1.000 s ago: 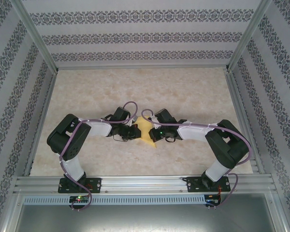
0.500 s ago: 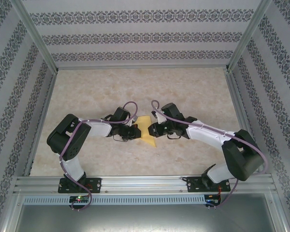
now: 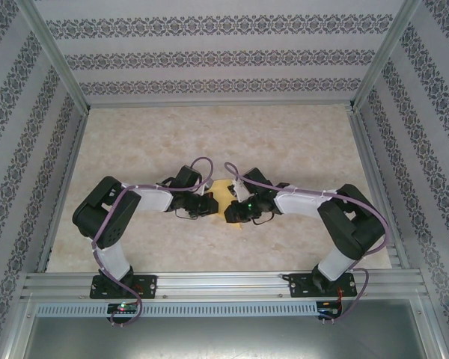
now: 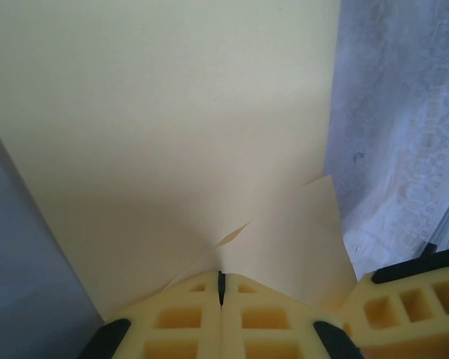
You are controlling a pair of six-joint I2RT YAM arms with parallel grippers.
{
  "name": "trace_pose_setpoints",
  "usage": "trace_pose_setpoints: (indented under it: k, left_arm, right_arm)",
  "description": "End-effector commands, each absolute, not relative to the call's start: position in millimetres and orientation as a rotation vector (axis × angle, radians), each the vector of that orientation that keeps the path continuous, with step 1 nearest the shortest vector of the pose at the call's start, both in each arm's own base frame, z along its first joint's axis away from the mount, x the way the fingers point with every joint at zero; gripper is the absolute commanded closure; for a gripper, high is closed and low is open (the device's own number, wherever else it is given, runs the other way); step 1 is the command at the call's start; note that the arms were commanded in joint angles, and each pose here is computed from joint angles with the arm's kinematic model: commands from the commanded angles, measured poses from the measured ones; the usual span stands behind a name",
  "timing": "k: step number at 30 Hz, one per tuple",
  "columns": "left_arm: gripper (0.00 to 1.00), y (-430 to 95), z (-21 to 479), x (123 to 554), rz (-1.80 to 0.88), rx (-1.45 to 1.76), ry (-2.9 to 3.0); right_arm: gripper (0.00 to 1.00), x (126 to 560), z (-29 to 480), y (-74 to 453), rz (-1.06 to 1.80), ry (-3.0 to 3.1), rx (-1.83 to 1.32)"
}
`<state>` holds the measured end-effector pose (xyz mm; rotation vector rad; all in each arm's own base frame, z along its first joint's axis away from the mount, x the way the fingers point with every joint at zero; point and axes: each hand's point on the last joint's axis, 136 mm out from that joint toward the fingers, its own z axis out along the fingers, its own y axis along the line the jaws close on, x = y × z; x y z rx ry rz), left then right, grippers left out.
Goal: Fold a paper plane with a square sheet of paper (fold left side to right side)
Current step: Third fold the triangle at the center of the table.
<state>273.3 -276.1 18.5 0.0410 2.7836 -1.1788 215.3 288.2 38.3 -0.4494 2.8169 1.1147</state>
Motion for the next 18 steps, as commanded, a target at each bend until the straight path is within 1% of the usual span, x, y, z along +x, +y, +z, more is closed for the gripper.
trace_pose_setpoints:
  k: [1,9,18]
  left_arm:
    - [0.94,-262,-3,256,-1.052,0.029,2.885]
    - [0.94,-262,-3,256,-1.049,0.035,2.888]
    - [0.94,-261,-2,257,-1.043,0.037,2.886]
  right_arm:
    - [0.87,215,38,290,1.090,2.829,-0.485]
    - [0.87,211,21,278,0.978,2.900,-0.487]
    - [0.87,208,15,274,0.947,2.929,-0.491]
